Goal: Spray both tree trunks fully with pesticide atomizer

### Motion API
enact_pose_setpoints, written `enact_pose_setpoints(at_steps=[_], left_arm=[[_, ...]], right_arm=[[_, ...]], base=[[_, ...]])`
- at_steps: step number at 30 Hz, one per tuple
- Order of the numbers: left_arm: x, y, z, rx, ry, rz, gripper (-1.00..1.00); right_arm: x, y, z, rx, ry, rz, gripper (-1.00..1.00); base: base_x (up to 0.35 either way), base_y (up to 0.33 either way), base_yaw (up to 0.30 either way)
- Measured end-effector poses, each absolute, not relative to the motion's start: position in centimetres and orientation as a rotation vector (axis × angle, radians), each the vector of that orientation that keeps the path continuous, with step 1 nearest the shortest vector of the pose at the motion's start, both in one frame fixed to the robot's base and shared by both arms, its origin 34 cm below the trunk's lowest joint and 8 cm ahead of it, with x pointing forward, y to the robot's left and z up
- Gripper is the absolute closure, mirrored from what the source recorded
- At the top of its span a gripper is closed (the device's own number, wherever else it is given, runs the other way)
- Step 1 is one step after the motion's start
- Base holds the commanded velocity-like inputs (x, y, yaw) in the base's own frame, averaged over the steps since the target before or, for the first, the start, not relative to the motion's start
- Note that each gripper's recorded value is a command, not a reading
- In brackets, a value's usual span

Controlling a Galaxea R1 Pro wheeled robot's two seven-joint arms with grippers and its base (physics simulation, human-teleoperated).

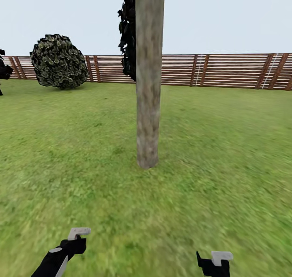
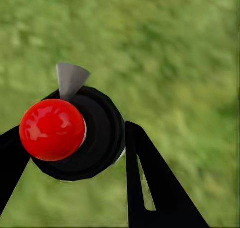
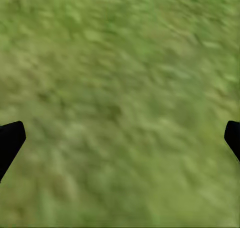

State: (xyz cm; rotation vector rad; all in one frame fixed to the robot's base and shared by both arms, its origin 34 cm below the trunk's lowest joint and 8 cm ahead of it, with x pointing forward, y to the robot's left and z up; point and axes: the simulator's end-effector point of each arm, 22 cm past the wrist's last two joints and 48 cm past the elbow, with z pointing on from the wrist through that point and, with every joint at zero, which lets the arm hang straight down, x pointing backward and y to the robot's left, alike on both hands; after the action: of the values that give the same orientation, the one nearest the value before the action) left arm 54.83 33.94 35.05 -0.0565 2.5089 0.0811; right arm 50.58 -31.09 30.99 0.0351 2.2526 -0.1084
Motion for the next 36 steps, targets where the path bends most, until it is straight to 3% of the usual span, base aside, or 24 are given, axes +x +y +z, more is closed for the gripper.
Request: enact_pose_setpoints(at_steps=[24,36], left_arm=[[54.84,33.84,35.03,-0.055,2.509,0.079,1.0],[54.81,33.79,34.97,-0.057,2.51,0.077,1.0]], right_arm=[[50.57,-30.65,30.95,0.037,2.253,-0.101,-1.0],[50.67,-30.49,30.99,0.039,2.251,-0.099,-1.0]], base=[[0.336,-0.086,0.0],[0.086,-0.084,0.0]])
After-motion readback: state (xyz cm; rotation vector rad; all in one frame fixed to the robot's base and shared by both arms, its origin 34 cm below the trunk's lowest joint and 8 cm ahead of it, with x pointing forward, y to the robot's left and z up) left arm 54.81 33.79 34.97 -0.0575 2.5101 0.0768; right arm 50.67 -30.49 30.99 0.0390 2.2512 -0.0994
